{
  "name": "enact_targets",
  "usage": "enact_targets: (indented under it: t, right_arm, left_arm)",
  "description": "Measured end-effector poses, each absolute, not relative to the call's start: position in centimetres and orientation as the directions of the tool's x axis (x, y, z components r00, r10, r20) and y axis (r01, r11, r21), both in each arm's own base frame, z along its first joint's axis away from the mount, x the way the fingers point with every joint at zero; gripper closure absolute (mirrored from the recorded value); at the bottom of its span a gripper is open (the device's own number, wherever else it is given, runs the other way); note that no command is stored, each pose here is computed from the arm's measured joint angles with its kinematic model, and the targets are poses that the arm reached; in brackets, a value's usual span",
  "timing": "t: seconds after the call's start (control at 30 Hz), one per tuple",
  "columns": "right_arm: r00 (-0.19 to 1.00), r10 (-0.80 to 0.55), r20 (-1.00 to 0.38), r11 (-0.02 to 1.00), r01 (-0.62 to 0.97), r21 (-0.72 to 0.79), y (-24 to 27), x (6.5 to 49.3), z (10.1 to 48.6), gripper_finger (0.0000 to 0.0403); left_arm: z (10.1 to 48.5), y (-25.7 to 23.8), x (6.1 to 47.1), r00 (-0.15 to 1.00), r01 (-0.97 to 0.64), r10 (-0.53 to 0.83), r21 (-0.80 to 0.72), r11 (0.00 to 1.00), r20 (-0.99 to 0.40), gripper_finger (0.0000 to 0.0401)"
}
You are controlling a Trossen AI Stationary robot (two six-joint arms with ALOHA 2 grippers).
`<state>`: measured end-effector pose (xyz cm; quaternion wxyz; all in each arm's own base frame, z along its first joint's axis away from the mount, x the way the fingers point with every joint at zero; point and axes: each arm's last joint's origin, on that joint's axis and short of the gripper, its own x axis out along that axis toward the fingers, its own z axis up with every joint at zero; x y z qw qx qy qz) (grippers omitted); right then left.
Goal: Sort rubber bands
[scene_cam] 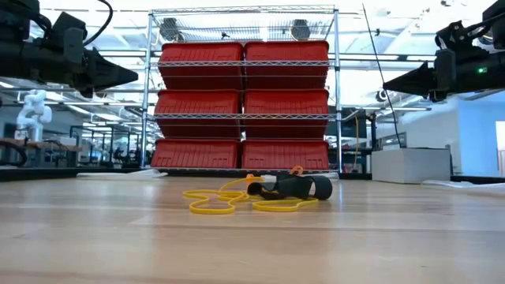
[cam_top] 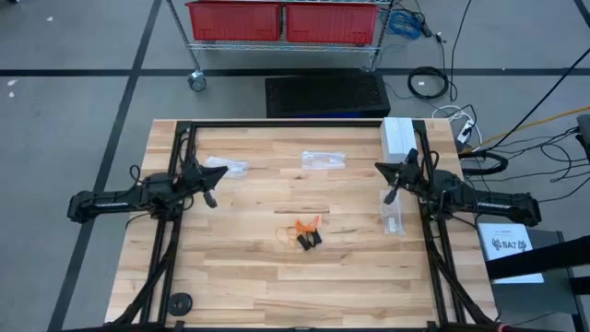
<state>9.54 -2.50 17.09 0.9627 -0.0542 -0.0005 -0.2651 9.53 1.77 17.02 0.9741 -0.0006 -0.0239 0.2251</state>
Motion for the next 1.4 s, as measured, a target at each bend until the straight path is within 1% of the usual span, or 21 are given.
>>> enact_targets:
  t: [0.53, 0.67, 0.87, 0.97, 1.07, 1.13, 1.2, 1.3, 1.4]
  right_arm:
    - [0.859, -0.51, 0.03, 0.854, 0.51, -0.104, -2.5, 9.5, 17.1, 0.0403]
    - [0.857, -0.51, 0.071, 0.853, 0.514, -0.085, -2.5, 9.5, 17.5, 0.0403]
    - [0.858, -0.477, 0.189, 0.879, 0.47, 0.081, -2.4, 9.4, 18.7, 0.0403]
    - [0.856, -0.472, 0.211, 0.882, 0.461, 0.102, -2.4, 9.4, 18.9, 0.0403]
    - [0.87, -0.447, 0.209, 0.893, 0.418, 0.167, -2.3, 9.4, 18.9, 0.0403]
    - [0.886, -0.424, 0.188, 0.893, 0.375, 0.25, -2.2, 9.6, 18.7, 0.0403]
    - [0.91, -0.394, 0.131, 0.888, 0.34, 0.311, -2.2, 9.8, 18.1, 0.0403]
    - [0.921, -0.389, -0.024, 0.849, 0.368, 0.379, -2.2, 10.2, 17.5, 0.0403]
    - [0.902, -0.391, -0.184, 0.806, 0.432, 0.404, -2.2, 10.3, 18.1, 0.0403]
  left_arm:
    - [17.0, 1.8, 9.5, 0.897, -0.439, 0.439, -0.012, 0.898, 0.047, 0.0374]
    - [17.0, 1.8, 9.5, 0.897, -0.439, 0.439, -0.012, 0.899, 0.047, 0.0374]
    - [17.0, 1.8, 9.5, 0.897, -0.439, 0.439, -0.012, 0.899, 0.047, 0.0374]
    - [17.0, 1.8, 9.5, 0.897, -0.439, 0.439, -0.012, 0.898, 0.047, 0.0374]
    - [17.0, 1.8, 9.5, 0.897, -0.439, 0.439, -0.012, 0.898, 0.047, 0.0374]
    - [17.0, 1.8, 9.5, 0.897, -0.439, 0.439, -0.012, 0.898, 0.047, 0.0374]
    - [17.0, 1.8, 9.5, 0.897, -0.439, 0.439, -0.012, 0.899, 0.047, 0.0374]
    - [17.0, 1.8, 9.5, 0.897, -0.439, 0.439, -0.012, 0.898, 0.047, 0.0374]
    - [17.0, 1.8, 9.5, 0.897, -0.439, 0.439, -0.012, 0.898, 0.047, 0.0374]
